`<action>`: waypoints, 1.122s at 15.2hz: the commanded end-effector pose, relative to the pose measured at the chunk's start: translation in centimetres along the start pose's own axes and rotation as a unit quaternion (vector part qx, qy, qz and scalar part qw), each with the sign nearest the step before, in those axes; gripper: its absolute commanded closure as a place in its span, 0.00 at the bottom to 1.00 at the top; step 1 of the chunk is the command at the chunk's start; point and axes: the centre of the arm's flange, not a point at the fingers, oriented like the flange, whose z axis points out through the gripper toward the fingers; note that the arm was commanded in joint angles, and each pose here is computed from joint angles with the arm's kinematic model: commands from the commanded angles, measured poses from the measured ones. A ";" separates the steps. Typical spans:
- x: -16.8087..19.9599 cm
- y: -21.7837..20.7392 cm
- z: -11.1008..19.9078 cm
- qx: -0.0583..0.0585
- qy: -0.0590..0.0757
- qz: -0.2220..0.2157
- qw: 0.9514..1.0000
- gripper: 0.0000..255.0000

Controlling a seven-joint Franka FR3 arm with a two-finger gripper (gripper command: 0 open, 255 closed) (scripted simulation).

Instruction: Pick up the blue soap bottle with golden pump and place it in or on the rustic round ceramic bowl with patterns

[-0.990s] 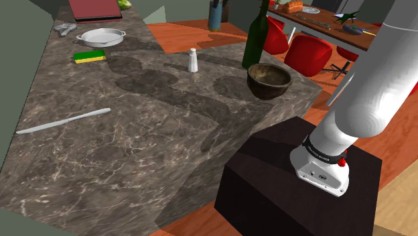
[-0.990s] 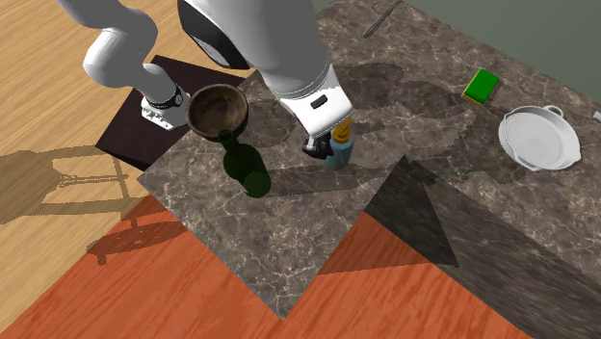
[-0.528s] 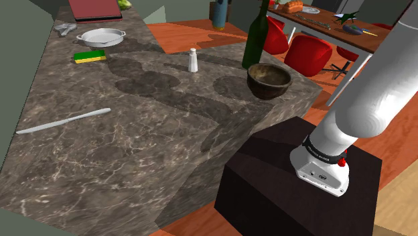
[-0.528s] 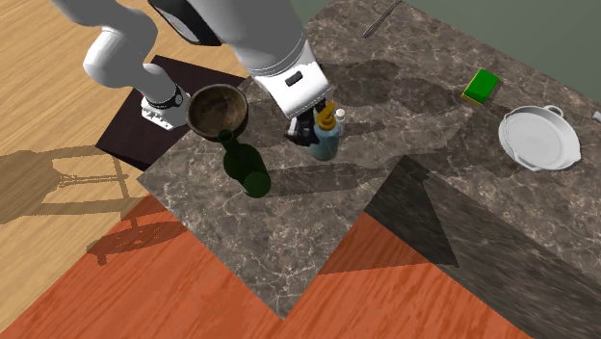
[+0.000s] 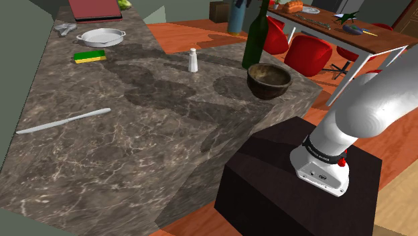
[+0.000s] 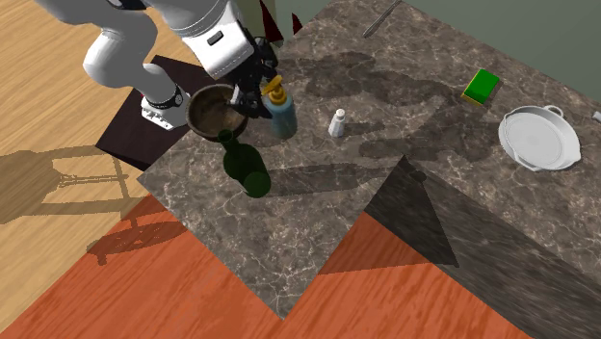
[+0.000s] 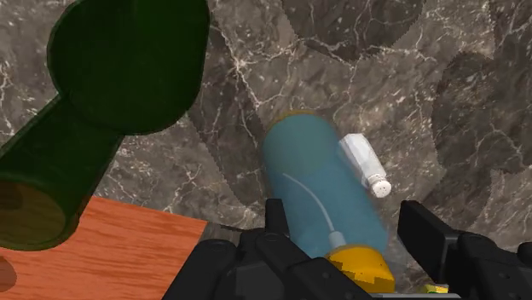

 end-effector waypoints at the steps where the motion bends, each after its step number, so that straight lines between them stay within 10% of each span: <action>1: -2.5 -0.7 -0.9 0.000 0.000 0.000 1.000 1.00; 17: -21.7 -5.3 -8.8 0.000 0.000 0.000 1.000 1.00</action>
